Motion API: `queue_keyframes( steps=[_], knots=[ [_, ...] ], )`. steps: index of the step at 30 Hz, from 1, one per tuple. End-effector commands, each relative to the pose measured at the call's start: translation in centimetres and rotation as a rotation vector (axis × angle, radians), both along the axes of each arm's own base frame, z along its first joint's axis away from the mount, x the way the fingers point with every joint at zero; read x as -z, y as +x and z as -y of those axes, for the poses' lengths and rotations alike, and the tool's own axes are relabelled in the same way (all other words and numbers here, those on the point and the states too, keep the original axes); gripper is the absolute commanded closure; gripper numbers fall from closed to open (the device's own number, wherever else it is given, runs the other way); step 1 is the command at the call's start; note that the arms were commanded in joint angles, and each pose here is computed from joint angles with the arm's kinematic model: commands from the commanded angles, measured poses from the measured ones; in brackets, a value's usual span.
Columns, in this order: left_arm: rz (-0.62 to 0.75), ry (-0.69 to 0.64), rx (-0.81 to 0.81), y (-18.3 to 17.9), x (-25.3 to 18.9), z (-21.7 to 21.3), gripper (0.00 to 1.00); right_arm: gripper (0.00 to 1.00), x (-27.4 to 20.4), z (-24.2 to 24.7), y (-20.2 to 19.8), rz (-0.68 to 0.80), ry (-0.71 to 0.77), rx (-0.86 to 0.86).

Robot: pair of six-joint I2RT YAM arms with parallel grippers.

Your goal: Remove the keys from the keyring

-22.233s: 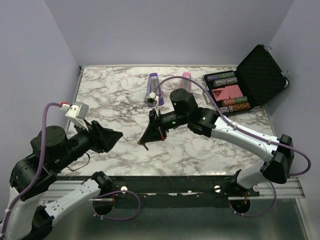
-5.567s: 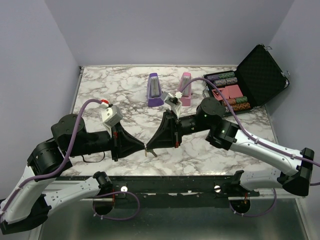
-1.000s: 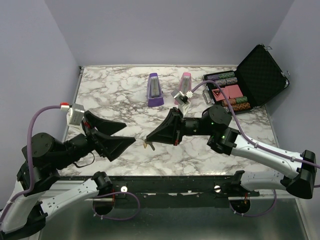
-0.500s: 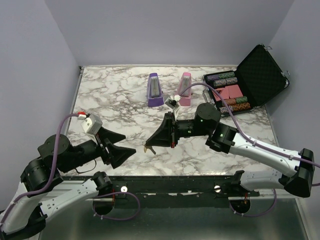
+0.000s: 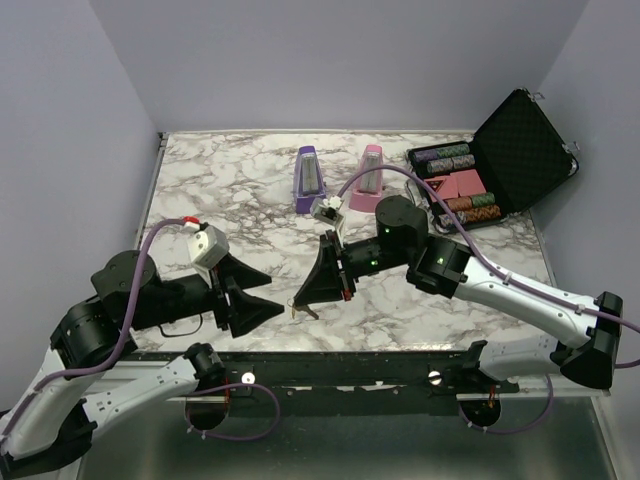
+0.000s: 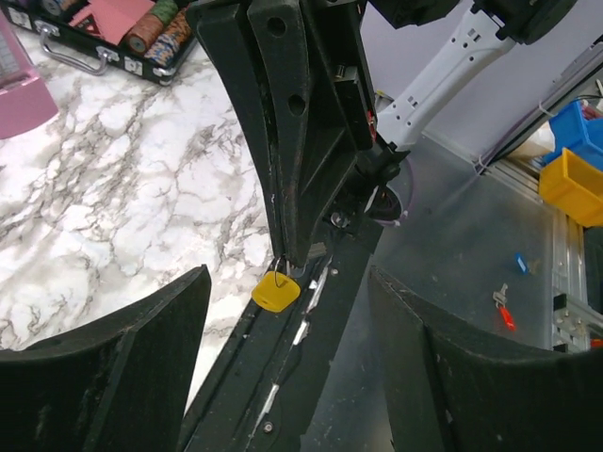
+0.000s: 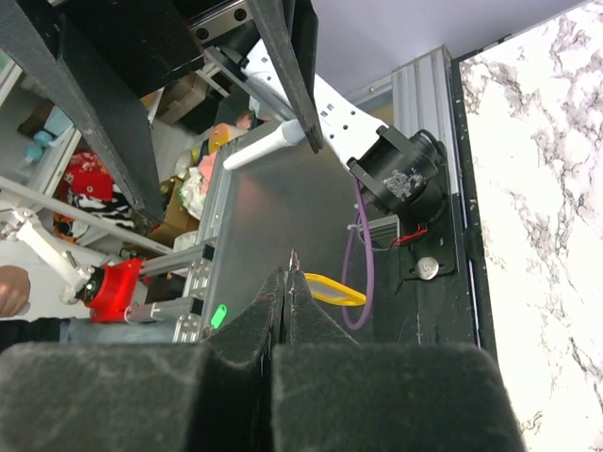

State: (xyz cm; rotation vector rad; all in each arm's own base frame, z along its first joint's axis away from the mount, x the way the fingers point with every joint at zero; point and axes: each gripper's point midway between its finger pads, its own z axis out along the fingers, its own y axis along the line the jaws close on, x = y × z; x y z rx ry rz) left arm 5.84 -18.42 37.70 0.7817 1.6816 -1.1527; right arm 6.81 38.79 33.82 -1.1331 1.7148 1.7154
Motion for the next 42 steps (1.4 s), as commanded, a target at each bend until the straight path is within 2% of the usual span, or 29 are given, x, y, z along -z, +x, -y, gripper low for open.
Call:
queue_keyframes(
  steps=[1,8,19,42],
  knots=[
    [0.027,0.002,0.074,-0.5,-0.8,1.1,0.28,0.99,-0.7,0.5,-1.2,0.009,-0.002,-0.060],
    [0.012,0.022,0.132,-0.7,-0.6,2.2,0.44,0.99,-1.6,1.0,-1.5,0.025,0.009,-0.071],
    [-0.002,0.046,0.193,-1.5,-0.3,2.5,0.56,0.99,-2.2,1.5,-1.7,0.044,0.022,-0.068],
    [-0.022,0.083,0.197,-0.9,1.0,3.3,0.63,0.99,-3.2,2.2,-2.2,0.050,0.052,-0.075]
  ],
)
